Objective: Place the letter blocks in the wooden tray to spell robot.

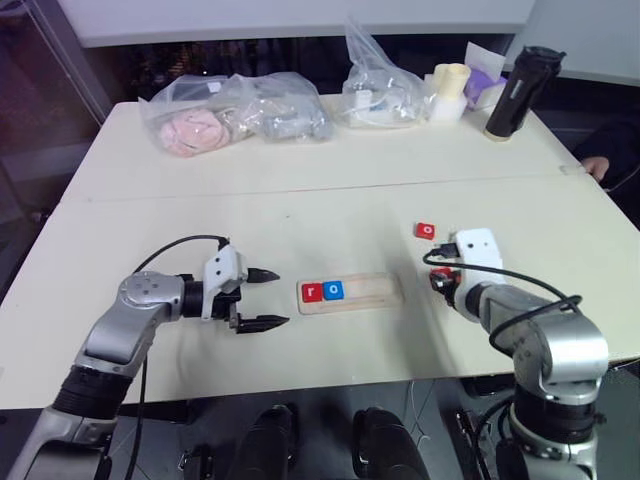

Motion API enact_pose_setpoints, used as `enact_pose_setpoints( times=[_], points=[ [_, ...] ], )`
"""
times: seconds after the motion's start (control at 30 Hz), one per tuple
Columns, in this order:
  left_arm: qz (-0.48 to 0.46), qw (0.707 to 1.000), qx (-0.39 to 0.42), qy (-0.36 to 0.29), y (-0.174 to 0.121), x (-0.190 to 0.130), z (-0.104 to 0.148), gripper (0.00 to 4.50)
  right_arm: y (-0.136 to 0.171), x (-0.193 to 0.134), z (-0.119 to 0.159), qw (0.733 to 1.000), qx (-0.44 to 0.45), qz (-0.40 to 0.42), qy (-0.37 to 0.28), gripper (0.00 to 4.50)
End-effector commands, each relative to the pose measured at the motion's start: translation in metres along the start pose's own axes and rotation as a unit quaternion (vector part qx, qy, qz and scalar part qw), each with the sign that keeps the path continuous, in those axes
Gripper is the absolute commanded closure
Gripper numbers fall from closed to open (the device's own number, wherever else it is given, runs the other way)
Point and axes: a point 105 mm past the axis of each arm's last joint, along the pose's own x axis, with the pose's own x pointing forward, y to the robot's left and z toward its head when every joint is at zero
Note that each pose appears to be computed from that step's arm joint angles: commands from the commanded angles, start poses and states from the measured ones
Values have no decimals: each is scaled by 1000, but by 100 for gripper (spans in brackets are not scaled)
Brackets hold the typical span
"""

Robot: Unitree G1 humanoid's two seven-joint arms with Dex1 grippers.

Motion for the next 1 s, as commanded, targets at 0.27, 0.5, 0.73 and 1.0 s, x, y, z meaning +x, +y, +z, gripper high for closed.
enact_pose_setpoints(
  times=[0.27, 0.5, 0.73, 1.0],
  points=[
    [-4, 1000, 18, -4, 2, -1, 7, 0, -7, -8, 3, 999, 16, -23, -18, 185],
    [-3, 1000, 19, -4, 4, -1, 8, 0, -6, -14, 24, 984, -126, 115, -42, 6],
    [0, 1000, 19, -9, 5, 1, 9, 0, -17, -25, 39, 906, -308, 279, -83, 6],
    [9, 1000, 20, -11, 5, -2, 11, 0, -38, 0, 11, 836, -398, 377, -31, 6]
  ],
)
